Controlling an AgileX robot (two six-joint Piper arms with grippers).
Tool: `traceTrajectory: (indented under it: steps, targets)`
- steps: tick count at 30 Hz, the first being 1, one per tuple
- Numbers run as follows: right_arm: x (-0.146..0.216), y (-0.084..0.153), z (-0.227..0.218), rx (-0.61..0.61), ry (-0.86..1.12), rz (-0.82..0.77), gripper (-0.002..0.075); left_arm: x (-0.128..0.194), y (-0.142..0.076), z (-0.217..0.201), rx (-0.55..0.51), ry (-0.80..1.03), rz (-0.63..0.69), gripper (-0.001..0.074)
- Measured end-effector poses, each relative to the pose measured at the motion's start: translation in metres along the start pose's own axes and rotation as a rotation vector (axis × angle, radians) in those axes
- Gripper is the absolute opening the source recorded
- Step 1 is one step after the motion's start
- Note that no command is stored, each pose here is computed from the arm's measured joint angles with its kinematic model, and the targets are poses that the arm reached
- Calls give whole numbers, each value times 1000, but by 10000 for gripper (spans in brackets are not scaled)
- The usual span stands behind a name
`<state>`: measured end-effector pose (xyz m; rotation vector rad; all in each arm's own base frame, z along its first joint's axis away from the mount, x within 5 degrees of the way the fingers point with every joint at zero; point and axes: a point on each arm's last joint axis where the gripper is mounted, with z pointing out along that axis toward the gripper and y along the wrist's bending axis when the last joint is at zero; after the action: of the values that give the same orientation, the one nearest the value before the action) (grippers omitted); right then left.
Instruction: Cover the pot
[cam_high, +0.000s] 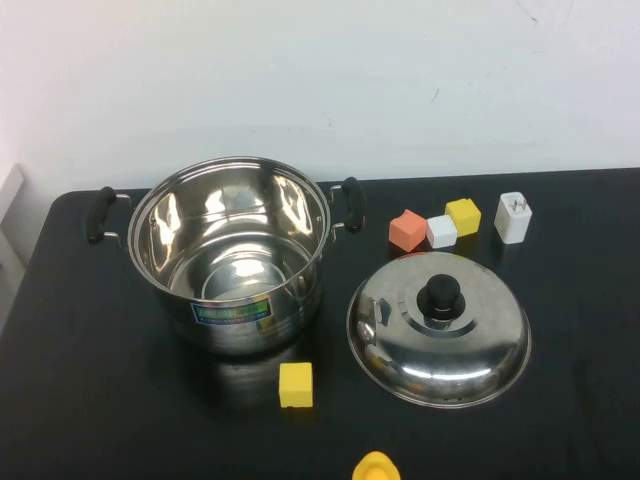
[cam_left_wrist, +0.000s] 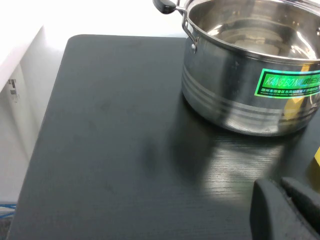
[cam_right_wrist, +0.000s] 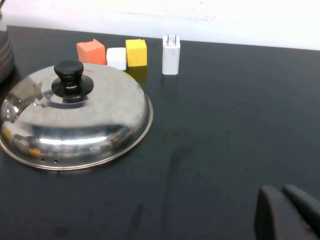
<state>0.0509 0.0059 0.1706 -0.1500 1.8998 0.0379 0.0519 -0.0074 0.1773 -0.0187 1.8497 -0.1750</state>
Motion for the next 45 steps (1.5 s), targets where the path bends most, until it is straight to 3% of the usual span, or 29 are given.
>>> traceTrajectory:
  steps: [29,32,34,37,41,45]
  targets:
    - [0,0,0,-2,0,12,-2,0,0,0,0,0,0,-2]
    - [-1,4,0,-49,-13,190,-2,0,0,0,0,0,0,-2]
    - [-3,10,0,-122,-24,452,-2,0,0,0,0,0,0,-2]
    - [-7,17,-1,-208,-27,715,-2,0,0,0,0,0,0,-2]
    - [-10,17,-1,-230,-52,732,-2,0,0,0,0,0,0,-2]
    - [-13,15,-1,-208,-113,585,-2,0,0,0,0,0,0,-2]
